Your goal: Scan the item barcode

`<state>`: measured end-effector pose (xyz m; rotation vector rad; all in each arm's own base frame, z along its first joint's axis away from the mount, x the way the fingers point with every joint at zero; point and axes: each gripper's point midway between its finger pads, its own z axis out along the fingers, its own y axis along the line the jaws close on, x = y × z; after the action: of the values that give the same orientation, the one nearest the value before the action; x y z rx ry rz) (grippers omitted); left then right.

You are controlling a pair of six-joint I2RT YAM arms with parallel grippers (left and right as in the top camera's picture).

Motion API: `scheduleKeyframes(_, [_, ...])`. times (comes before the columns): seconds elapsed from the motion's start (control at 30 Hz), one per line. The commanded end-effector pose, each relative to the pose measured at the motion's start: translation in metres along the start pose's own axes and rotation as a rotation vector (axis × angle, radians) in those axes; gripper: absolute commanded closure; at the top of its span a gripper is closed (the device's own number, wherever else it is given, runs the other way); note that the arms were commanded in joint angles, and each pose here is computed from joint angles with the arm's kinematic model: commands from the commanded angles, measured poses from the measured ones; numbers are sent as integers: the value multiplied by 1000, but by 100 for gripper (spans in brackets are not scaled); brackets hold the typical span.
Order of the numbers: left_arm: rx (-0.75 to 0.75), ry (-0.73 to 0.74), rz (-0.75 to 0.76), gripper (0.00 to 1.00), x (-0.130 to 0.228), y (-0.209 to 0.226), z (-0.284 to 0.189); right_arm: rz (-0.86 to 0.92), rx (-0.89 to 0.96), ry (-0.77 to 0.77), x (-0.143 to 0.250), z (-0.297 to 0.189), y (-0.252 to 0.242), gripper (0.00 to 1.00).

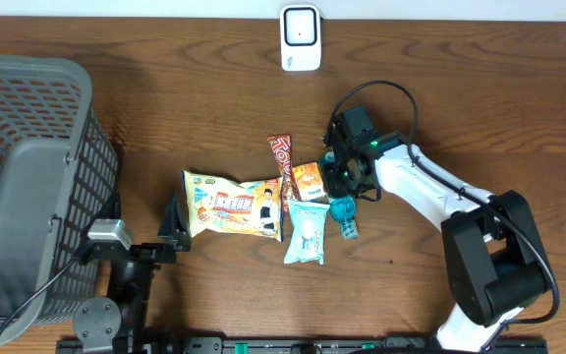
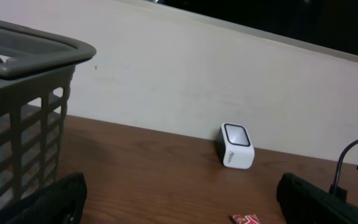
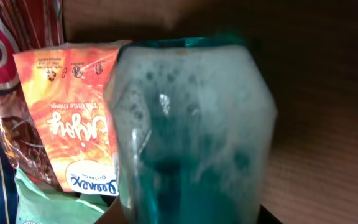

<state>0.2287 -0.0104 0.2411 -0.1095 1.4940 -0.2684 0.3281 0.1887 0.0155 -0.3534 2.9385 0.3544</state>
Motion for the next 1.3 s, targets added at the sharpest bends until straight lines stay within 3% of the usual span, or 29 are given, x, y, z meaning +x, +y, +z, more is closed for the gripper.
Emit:
scheduleKeyframes(0.0, [41,31,-17,2,10,-6,2,23,2,12,9,-17,-1,99])
scheduleKeyframes(0.2, [41,31,-17,2,10,-6,2,-40,-91,-95,-1,-70,14,99])
scheduleKeyframes(0.27, [41,31,-17,2,10,-6,2,-43,-25,-129,-5,-78,3,99])
scheduleKeyframes(0.4, [40,35,-18,2,11,-6,2,-42,167,-172,-16,-73,-25,99])
scheduleKeyframes(0.63, [32,66,-25,2,19,-4,1,27,202,-66,-1,-36,-31,98])
scheduleKeyframes(0.97, [31,67,-24,2,19,-3,1,49,238,-73,-2,-34,-37,67])
scheduleKeyframes(1.13, [29,75,-26,2,21,-3,1,84,230,-100,-8,-34,-36,64])
scheduleKeyframes(1.27, [29,77,-27,2,21,-3,1,93,226,-111,-10,-34,-35,71])
